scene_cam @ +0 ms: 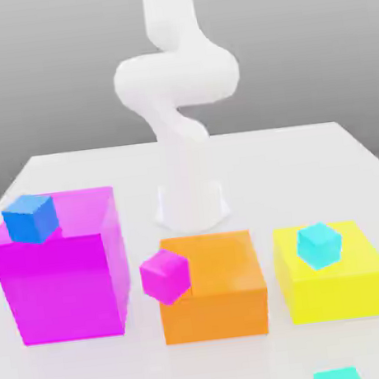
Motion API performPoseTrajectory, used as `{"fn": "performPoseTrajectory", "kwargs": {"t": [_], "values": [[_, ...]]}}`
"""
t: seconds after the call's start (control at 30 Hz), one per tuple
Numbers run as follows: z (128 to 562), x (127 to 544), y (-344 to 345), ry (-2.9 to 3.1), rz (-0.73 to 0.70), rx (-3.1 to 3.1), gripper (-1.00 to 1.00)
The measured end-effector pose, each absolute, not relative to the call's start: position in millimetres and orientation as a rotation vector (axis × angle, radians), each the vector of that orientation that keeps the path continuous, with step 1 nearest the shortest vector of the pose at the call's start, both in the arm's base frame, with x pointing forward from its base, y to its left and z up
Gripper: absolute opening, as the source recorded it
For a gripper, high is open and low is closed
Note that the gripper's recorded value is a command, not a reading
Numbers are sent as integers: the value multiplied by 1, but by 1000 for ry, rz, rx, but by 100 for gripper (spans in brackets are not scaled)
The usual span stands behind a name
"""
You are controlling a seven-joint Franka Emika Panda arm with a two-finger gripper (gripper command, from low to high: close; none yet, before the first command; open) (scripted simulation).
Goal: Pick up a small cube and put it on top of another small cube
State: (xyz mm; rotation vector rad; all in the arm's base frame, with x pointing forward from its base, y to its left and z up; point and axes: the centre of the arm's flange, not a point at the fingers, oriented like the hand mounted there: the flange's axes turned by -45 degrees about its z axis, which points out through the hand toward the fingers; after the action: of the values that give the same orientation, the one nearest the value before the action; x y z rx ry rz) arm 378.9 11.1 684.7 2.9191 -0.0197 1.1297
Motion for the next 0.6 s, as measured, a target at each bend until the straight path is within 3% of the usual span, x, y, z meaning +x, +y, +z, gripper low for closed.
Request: {"fn": "performPoseTrajectory", "kwargs": {"t": [0.3,0.6], "values": [[567,478,52,8,793,2985,0],[424,536,97,62,473,3046,0]]}}
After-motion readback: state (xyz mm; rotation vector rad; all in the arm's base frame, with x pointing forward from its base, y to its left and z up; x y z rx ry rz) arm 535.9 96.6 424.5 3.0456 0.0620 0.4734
